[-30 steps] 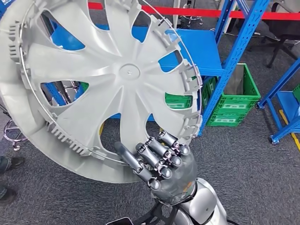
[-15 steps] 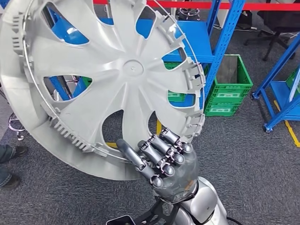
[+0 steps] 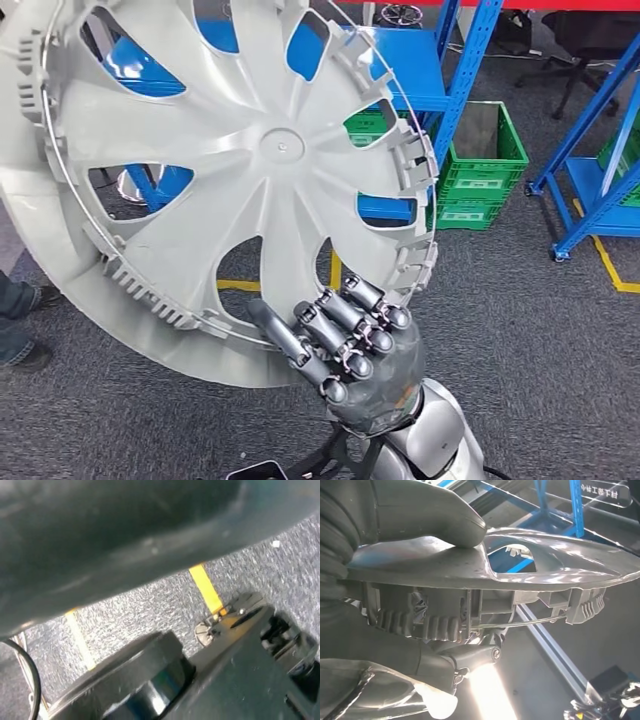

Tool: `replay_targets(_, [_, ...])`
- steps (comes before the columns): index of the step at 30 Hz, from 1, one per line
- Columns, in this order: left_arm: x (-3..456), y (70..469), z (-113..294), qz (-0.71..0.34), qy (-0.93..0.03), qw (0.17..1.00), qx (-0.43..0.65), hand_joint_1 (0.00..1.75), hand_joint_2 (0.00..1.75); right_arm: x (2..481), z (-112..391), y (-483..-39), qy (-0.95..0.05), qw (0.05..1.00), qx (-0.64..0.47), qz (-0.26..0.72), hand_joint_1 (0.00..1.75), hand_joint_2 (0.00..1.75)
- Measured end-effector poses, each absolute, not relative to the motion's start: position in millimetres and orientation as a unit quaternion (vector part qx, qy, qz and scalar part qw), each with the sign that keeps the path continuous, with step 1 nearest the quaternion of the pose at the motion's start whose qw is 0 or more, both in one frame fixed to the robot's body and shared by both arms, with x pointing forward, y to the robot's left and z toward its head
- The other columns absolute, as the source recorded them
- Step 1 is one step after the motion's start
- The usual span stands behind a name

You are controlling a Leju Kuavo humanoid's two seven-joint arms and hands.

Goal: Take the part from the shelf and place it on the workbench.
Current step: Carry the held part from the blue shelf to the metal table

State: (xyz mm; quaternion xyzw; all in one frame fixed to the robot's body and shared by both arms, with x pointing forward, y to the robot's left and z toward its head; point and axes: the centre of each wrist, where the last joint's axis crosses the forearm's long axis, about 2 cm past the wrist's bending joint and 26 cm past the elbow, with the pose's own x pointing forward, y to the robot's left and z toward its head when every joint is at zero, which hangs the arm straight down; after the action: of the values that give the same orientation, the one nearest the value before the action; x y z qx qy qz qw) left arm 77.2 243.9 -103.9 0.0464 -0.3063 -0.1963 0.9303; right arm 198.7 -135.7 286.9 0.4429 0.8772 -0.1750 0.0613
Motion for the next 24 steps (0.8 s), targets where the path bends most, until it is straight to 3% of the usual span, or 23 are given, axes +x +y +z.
replay_targets(24, [71.6,241.0,-104.6,-0.200,-0.308,0.930,0.036,0.00,0.00,199.2,287.3,-136.3,0.876,0.064,0.444,-0.176,1.75,1.75])
